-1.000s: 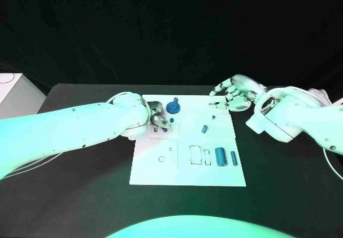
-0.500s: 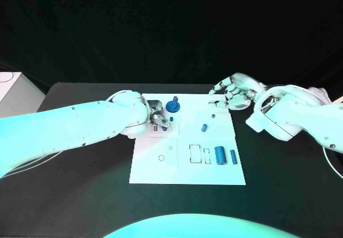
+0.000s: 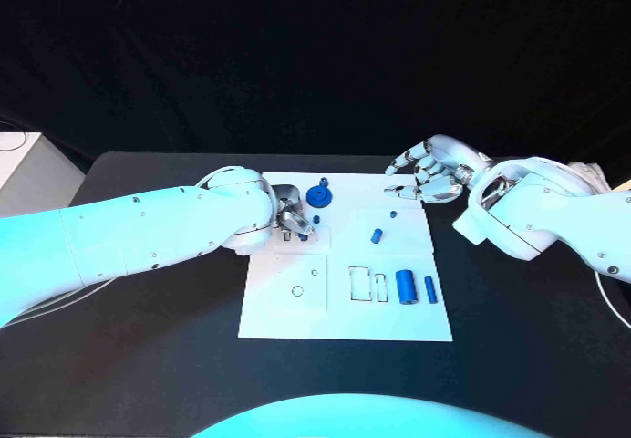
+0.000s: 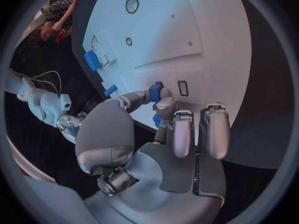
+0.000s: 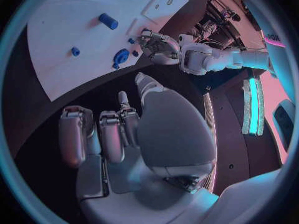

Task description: Assemble the parts on the task board

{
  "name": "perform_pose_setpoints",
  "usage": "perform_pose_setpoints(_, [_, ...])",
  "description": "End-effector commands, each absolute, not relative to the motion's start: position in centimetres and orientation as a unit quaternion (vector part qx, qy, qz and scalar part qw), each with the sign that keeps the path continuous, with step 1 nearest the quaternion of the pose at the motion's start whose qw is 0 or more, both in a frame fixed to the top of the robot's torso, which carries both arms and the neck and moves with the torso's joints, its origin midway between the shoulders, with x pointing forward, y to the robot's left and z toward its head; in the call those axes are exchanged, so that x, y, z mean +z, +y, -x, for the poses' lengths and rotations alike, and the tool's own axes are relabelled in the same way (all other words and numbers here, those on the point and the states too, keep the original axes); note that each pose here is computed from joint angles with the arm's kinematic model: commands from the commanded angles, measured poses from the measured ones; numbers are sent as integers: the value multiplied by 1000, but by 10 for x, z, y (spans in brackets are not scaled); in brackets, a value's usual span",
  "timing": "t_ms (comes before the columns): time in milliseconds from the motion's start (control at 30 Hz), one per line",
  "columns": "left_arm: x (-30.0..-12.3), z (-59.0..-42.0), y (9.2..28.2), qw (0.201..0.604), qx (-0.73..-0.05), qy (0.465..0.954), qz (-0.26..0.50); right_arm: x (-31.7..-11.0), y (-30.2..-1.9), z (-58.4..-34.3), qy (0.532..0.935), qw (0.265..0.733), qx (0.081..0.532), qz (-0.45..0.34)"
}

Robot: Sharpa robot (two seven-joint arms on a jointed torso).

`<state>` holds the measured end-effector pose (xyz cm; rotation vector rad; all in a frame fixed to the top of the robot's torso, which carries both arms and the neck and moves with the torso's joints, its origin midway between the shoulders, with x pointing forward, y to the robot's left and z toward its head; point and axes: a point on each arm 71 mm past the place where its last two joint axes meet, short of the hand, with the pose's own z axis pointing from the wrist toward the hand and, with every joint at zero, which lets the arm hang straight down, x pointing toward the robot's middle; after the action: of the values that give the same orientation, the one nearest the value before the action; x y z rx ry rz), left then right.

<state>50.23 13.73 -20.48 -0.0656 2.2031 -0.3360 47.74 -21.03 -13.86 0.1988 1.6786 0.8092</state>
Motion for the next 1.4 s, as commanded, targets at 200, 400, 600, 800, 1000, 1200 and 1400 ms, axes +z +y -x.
perform_pose_setpoints(200, [-215,-499,142,422,-116,899,15,-139,-210,-477,724,590,350,-77])
perform_pose_setpoints(400, [-215,-498,142,418,-115,901,14,-139,-210,-477,724,589,350,-78])
perform_pose_setpoints(600, [-216,-498,144,413,-114,903,14,-139,-210,-477,724,590,349,-78])
perform_pose_setpoints(800, [-216,-497,145,408,-112,906,12,-139,-211,-477,724,590,349,-78])
perform_pose_setpoints(1000, [-217,-497,146,404,-111,908,11,-139,-211,-477,724,590,348,-79])
perform_pose_setpoints(1200, [-216,-496,147,404,-111,908,11,-139,-211,-477,724,591,348,-79])
perform_pose_setpoints(1400, [-217,-497,145,403,-110,908,10,-139,-211,-477,724,591,348,-79])
